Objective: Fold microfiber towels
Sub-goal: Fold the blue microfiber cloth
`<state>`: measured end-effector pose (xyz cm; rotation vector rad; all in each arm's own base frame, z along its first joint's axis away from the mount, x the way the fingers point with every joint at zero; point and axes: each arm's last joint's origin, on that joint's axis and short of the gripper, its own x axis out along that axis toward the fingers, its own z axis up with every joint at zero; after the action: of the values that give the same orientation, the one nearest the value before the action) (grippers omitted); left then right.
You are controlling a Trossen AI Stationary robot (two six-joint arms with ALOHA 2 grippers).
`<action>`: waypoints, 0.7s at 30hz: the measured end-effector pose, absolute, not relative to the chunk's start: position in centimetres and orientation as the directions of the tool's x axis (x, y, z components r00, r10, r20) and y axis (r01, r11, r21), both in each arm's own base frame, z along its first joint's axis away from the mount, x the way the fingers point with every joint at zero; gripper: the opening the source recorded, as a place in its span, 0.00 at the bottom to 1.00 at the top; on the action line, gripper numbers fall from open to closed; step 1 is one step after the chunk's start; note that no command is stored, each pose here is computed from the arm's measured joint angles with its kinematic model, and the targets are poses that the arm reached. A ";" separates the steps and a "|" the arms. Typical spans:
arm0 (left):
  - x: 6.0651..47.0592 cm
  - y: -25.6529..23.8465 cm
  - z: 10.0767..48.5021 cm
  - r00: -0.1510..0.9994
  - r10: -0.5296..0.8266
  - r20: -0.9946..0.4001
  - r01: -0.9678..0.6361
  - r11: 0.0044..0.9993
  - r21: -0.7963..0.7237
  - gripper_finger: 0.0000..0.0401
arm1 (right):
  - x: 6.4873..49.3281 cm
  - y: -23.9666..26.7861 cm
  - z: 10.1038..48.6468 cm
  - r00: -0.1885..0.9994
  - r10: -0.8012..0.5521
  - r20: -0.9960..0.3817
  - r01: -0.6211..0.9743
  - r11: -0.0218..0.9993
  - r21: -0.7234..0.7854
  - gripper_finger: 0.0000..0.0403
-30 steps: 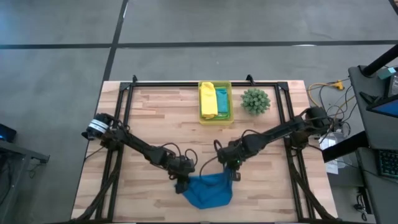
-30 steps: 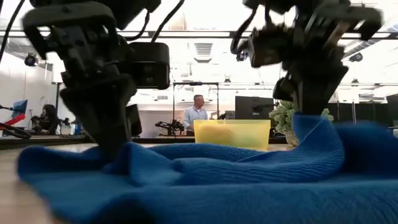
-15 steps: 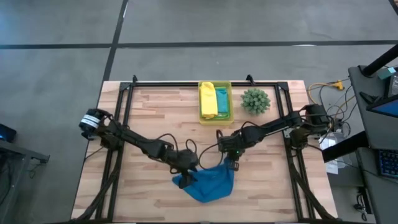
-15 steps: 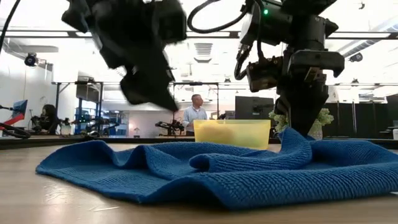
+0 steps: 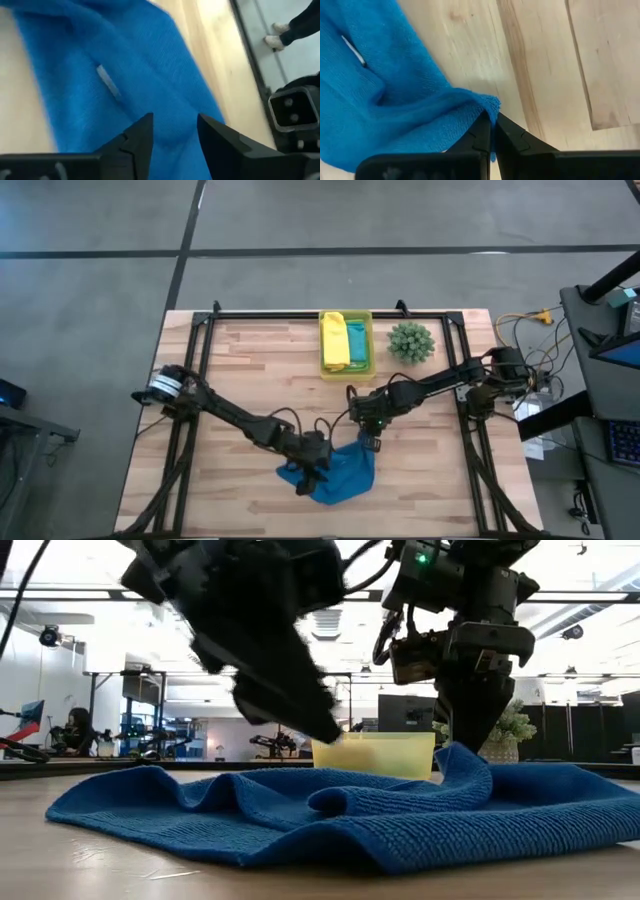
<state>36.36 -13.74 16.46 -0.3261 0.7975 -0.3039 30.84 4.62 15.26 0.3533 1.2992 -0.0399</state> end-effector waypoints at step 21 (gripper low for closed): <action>37.4 -16.4 13.5 0.600 -0.290 -0.746 0.139 0.955 -0.260 0.06 | 30.7 4.6 15.0 0.269 0.165 -0.949 0.267 0.934 0.238 0.02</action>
<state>37.43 -16.38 13.47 -0.1827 0.8947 -0.2503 30.67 4.59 15.04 0.3870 1.3061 -0.0713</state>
